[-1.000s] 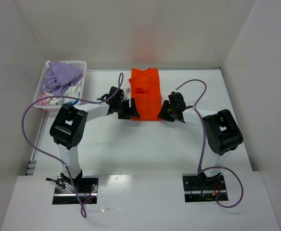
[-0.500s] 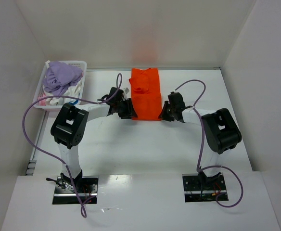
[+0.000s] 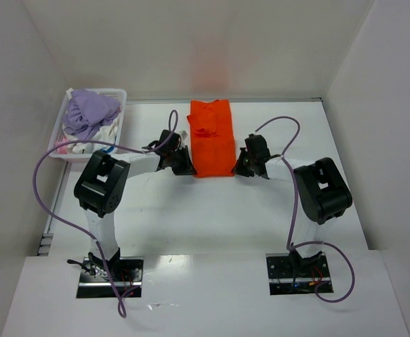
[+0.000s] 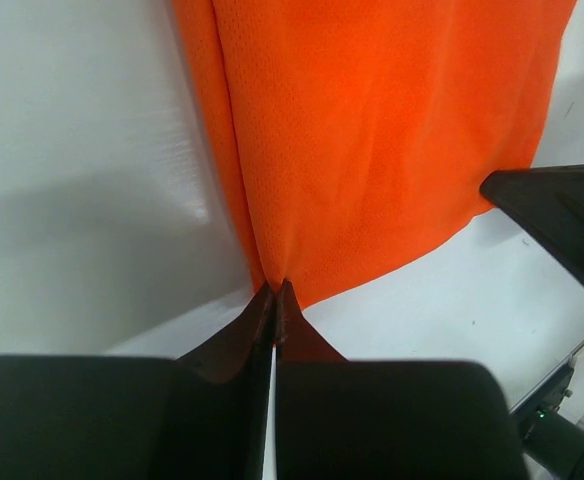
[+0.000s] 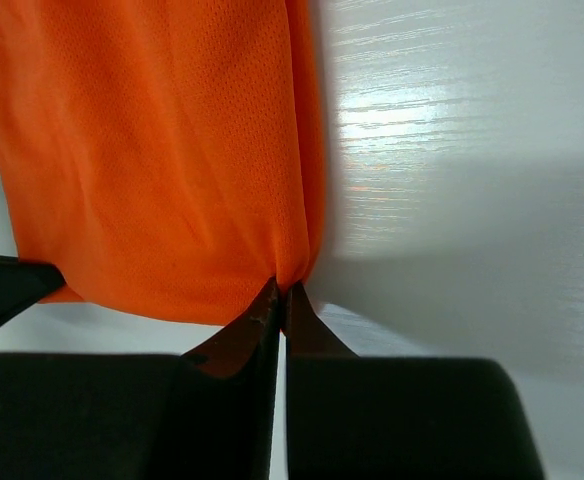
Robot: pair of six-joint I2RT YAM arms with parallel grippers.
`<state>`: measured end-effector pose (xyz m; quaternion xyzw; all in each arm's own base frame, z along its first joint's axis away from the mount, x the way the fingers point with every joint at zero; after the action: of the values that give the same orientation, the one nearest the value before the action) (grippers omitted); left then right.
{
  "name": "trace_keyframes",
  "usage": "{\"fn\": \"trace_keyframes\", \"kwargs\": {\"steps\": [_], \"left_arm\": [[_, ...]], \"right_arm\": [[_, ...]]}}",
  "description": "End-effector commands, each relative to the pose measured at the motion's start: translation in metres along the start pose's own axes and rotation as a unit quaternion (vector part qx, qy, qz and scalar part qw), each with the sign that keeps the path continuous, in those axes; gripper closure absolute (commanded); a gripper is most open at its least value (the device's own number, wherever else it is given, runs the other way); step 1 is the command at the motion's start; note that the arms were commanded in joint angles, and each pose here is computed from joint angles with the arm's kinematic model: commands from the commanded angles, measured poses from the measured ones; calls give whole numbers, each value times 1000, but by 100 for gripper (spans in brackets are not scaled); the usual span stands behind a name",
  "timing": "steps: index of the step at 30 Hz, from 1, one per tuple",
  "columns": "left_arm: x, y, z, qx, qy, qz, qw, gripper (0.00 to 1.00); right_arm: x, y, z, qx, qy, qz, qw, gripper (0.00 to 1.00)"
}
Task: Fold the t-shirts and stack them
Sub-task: Grab one side of the 2/3 rectangular tshirt with both arms
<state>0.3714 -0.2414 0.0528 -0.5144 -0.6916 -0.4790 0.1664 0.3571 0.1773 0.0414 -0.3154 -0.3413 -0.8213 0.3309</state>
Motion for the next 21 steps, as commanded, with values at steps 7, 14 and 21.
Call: {"fn": "trace_keyframes", "kwargs": {"steps": [7, 14, 21], "left_arm": [[28, -25, -10, -4, 2, 16, 1000, 100], [56, -34, -31, -20, -10, 14, 1000, 100], [89, -61, -57, -31, -26, 21, 999, 100]], "right_arm": [[33, 2, 12, -6, 27, -18, 999, 100], [68, -27, 15, -4, 42, -3, 999, 100], [112, -66, 18, -23, 75, 16, 997, 100]]}}
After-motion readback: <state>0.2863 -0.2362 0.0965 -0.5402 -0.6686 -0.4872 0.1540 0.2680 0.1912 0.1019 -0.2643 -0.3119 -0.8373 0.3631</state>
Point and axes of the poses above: each gripper's point midway between its finger pads, its own x axis back along the fingers, its own z axis along the line the jaws close on, y = z × x, the point moved 3 cm from there along x, back along the fingers, and after that the axes turned 14 degrees about -x, right-handed, at the moved point
